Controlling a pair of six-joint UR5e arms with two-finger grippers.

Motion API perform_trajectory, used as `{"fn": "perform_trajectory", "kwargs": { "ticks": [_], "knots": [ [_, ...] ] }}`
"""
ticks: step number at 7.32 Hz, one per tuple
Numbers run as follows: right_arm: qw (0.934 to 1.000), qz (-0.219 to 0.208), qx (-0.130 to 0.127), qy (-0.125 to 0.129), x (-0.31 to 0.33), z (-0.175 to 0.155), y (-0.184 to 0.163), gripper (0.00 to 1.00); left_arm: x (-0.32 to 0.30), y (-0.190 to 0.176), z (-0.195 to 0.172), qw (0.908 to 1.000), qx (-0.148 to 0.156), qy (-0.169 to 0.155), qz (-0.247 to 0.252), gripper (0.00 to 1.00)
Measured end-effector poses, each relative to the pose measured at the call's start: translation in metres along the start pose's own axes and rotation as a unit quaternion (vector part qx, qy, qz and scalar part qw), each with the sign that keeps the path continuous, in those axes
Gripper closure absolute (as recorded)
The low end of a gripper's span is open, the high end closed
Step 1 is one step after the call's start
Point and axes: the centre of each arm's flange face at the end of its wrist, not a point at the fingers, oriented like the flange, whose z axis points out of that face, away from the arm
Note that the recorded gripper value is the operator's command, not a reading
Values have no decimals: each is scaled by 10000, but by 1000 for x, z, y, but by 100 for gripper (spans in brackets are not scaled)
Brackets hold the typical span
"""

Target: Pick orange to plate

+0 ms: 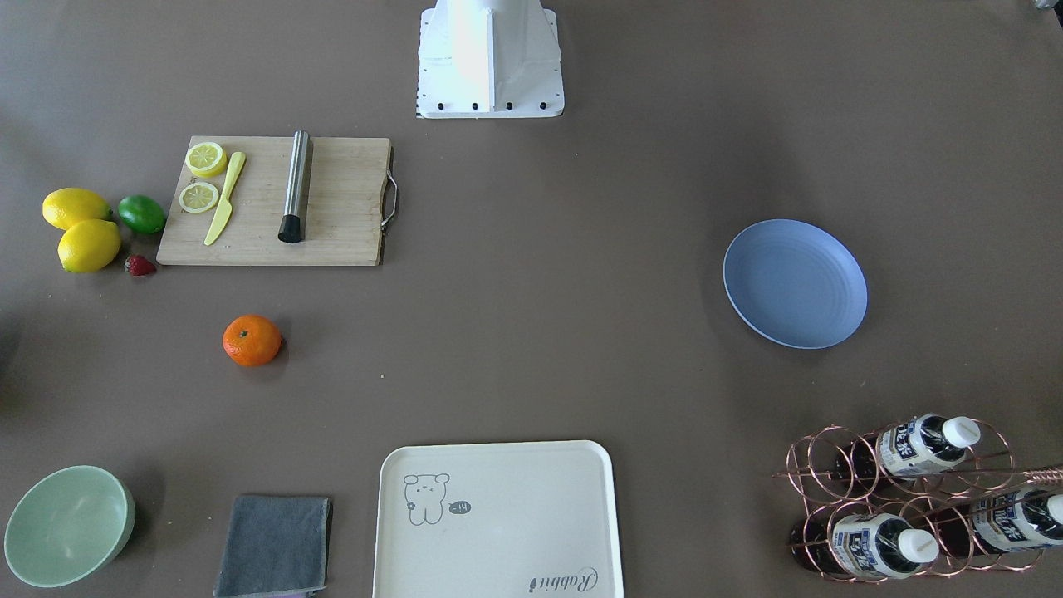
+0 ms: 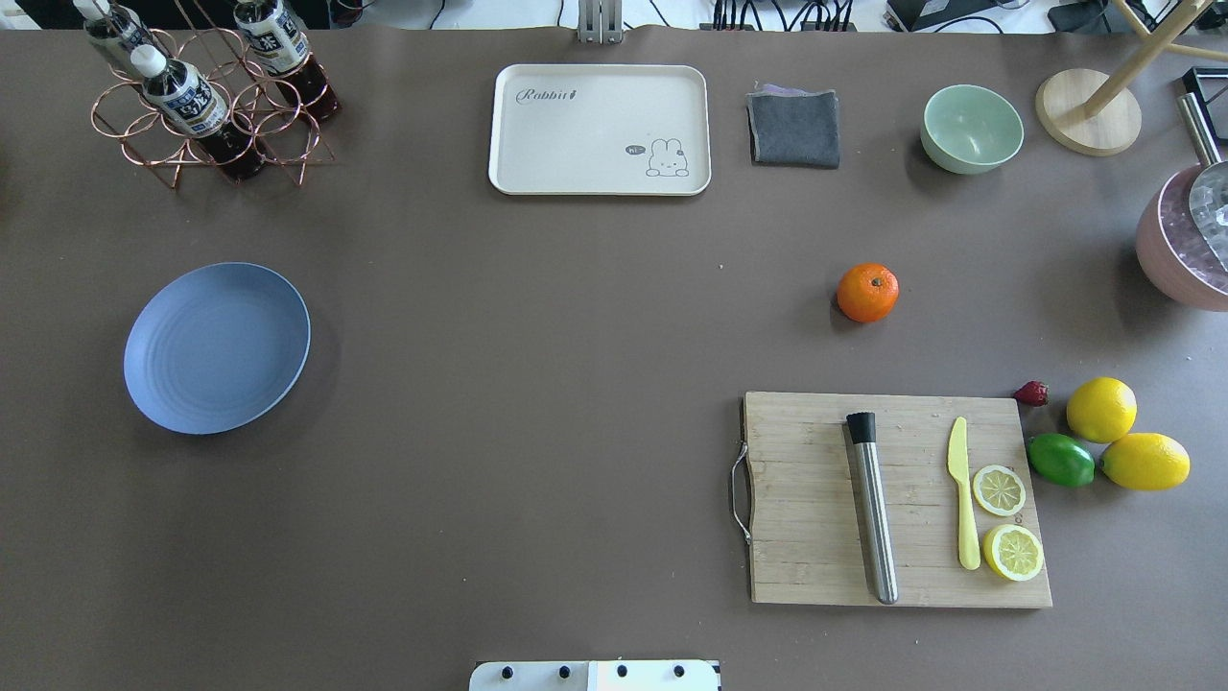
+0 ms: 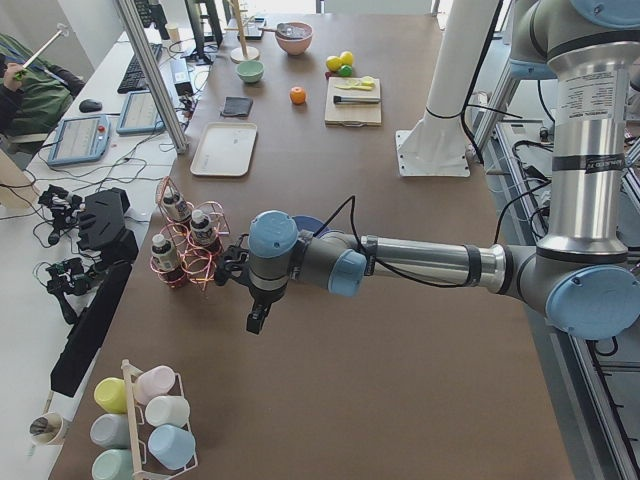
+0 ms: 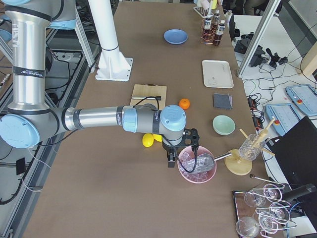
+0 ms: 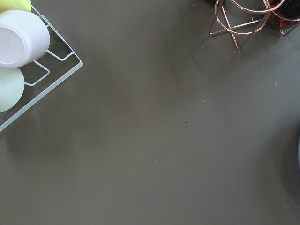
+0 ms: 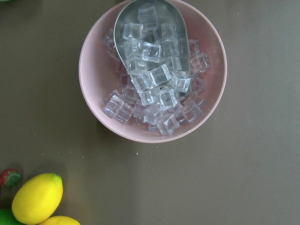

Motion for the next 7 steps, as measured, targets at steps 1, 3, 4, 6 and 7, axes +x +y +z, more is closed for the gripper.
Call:
{"fn": "perform_trajectory", "kwargs": {
  "ticks": [1,3,4,6,7],
  "knots": [
    [10000,7,-5,0,0,0,0,0,-1,1,0,10000,0,-1,-7,2],
    [10000,15,-16,-1,2,2,0,0,-4,1,-1,10000,-4,-15,-43,2],
    [10000,13,-20,-2,2,2,0,0,-4,2,-1,10000,-7,-20,-53,2],
    [10000,13,-19,-2,2,2,0,0,-5,2,-1,10000,-10,-23,-62,2],
    [10000,4,-13,-1,1,1,0,0,-5,2,0,10000,-12,-26,-64,2]
  ]
}}
